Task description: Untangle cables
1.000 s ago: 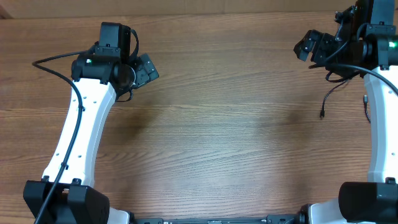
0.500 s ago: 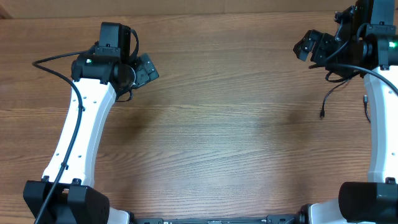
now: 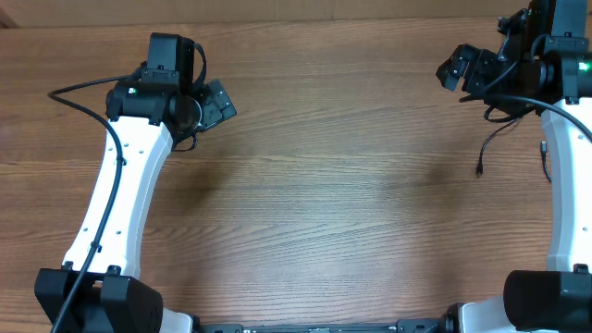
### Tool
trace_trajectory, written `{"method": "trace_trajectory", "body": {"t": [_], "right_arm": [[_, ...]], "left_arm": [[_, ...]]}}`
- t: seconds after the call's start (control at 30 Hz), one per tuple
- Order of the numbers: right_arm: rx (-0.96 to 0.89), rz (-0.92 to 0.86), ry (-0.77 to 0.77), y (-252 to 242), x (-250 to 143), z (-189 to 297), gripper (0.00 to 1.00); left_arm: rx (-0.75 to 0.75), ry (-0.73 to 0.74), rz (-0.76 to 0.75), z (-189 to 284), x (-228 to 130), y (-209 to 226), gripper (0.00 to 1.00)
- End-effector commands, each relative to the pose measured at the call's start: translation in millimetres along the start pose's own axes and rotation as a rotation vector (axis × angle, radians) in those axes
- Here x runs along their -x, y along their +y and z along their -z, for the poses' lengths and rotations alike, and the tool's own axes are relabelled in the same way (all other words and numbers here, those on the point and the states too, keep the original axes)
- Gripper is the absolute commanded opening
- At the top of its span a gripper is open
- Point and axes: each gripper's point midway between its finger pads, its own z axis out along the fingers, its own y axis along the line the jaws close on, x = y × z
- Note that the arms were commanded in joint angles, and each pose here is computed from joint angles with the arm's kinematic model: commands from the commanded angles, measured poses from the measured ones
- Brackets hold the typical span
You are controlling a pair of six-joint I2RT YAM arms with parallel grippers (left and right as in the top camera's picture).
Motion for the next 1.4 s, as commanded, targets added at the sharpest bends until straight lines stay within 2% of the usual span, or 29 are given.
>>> {"method": "trace_trajectory", "body": {"t": [0.0,0.43,0.93,1.37], "right_arm": [[0.015,-0.002,-0.025,3.8,3.9,7.8,1.0],[0.015,-0.002,-0.025,3.8,3.9,7.8,1.0],[0.015,-0.002,-0.025,3.8,3.9,7.8,1.0],[0.015,-0.002,-0.025,3.8,3.9,7.8,1.0]], "left_arm": [[-0.011,-0.005,-0.018,2.2,1.2,-4.7,1.0],[-0.029,-0.029,-0.017,13.2,3.2,-5.8,1.0],[-0.209,-0.284,-0.006,132.8,8.9,-4.1,1.0],[-0.299,-0.412,0.0,191.8,0.3,4.9,1.0]]}}
